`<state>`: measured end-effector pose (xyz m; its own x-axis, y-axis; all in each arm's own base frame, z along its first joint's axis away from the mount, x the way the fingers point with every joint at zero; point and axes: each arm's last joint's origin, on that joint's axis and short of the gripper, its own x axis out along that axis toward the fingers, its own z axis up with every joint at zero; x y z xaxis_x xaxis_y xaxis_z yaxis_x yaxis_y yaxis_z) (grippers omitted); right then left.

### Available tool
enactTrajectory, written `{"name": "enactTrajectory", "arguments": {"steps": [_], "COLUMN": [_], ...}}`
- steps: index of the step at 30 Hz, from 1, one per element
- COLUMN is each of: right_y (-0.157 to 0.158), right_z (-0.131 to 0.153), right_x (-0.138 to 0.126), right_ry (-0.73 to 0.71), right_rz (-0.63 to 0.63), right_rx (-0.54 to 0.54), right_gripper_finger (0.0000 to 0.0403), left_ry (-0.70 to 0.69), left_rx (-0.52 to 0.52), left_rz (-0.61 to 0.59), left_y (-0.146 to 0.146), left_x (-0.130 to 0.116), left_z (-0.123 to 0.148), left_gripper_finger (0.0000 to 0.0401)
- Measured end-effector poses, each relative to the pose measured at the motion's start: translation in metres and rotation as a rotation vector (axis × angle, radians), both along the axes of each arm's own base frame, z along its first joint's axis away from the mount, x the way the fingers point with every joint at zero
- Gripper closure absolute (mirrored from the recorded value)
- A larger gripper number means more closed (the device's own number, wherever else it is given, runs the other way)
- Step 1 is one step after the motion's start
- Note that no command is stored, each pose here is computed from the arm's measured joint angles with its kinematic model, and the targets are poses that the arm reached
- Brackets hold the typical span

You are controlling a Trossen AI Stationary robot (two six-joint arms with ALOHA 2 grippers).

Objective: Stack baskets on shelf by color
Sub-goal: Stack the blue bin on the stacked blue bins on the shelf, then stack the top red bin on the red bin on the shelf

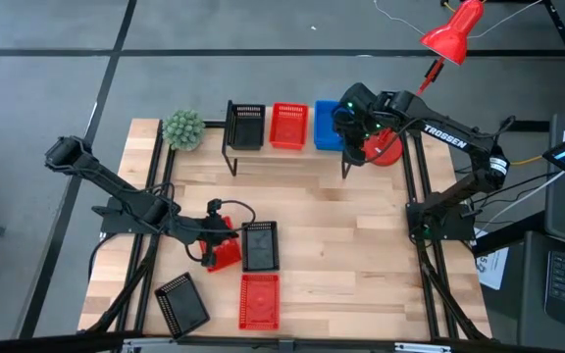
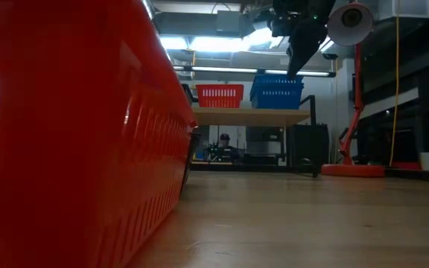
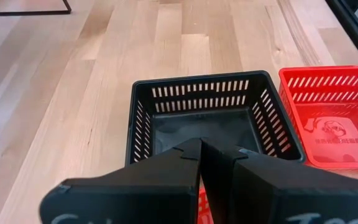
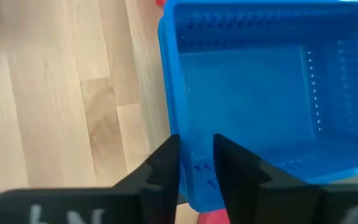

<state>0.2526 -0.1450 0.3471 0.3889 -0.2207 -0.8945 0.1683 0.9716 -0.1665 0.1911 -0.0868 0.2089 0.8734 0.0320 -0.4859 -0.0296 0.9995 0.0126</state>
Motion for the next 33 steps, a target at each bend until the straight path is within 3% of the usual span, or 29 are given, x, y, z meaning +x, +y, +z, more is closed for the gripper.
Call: {"name": "enactTrajectory", "arguments": {"steps": [6, 12, 17, 22, 27, 33], "right_y": [0.005, 0.02, 0.046, 0.083, 0.124, 0.177], "right_z": [0.005, 0.037, 0.054, 0.048, 0.04, 0.017], "right_x": [0.002, 0.008, 0.01, 0.007, 0.013, 0.028], "right_ry": [-0.013, -0.139, -0.201, -0.07, 0.002, -0.027], "right_rz": [-0.024, -0.077, -0.148, -0.121, -0.137, -0.135], "right_rx": [0.018, 0.027, 0.224, 0.424, 0.461, 0.451], "right_gripper_finger": [0.0283, 0.0281, 0.0281, 0.0281, 0.0281, 0.0281], "left_ry": [0.0, 0.0, 0.0, 0.0, 0.0, 0.001], "left_rx": [0.0, 0.0, -0.001, -0.001, -0.001, 0.002], "left_rz": [0.0, 0.0, 0.0, -0.001, -0.001, -0.003], "left_y": [0.0, 0.0, 0.0, 0.0, 0.0, 0.0], "left_x": [0.0, 0.0, 0.0, 0.0, 0.0, 0.0], "left_z": [0.0, 0.0, 0.0, 0.0, 0.0, 0.0], "left_gripper_finger": [0.0401, 0.0401, 0.0401, 0.0401, 0.0401, 0.0401]}}
